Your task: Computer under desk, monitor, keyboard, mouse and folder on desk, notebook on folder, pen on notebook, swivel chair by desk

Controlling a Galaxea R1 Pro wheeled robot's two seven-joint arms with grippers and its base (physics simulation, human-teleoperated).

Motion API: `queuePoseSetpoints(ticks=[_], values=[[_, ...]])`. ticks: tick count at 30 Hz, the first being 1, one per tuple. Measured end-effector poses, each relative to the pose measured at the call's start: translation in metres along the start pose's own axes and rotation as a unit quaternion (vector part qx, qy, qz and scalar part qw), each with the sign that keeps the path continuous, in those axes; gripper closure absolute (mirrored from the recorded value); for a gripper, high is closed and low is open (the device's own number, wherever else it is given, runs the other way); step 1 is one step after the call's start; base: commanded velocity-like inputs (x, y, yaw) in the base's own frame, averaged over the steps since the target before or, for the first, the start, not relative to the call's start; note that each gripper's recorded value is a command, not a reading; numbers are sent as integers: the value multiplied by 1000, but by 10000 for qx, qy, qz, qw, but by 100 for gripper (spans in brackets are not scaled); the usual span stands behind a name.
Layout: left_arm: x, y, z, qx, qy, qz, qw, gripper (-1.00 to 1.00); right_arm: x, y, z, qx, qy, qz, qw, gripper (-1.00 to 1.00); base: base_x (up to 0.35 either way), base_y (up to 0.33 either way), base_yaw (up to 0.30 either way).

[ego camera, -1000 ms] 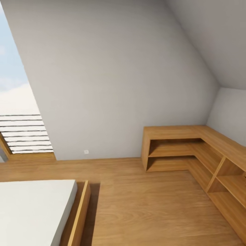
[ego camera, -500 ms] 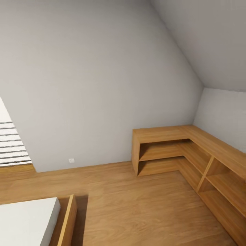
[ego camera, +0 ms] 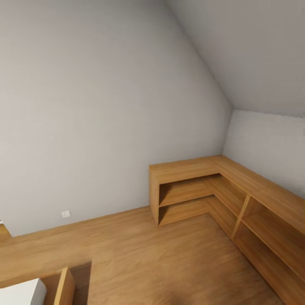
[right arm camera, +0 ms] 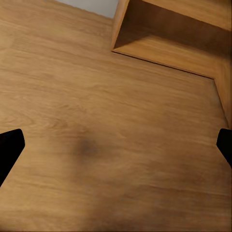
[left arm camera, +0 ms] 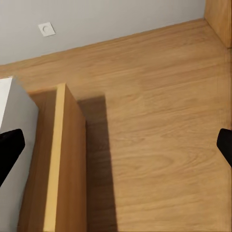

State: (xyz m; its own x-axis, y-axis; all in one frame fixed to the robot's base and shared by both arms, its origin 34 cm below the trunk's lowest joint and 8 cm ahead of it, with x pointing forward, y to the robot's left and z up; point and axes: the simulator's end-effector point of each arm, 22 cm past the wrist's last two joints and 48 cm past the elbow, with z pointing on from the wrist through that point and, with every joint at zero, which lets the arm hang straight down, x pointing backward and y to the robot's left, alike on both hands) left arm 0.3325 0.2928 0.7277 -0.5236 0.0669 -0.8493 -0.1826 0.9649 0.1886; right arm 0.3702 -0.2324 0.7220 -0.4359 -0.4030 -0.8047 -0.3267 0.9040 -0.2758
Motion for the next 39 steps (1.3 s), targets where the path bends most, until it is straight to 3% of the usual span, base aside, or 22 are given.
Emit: queuePoseSetpoints(ticks=[19, 29, 39], values=[[-2, -1, 1, 7, -25, 0, 10000, -100, -3, -3, 1, 30, -43, -6, 10000, -100, 326, 0, -248], [13, -2, 1, 14, 354, 174, 9992, -100, -5, -5, 2, 49, -78, -16, 10000, -100, 295, 0, -245], [15, -2, 3, 9, 413, 210, 9989, -100, -14, -10, 6, 101, -205, -25, 9997, -100, 58, 0, -216]])
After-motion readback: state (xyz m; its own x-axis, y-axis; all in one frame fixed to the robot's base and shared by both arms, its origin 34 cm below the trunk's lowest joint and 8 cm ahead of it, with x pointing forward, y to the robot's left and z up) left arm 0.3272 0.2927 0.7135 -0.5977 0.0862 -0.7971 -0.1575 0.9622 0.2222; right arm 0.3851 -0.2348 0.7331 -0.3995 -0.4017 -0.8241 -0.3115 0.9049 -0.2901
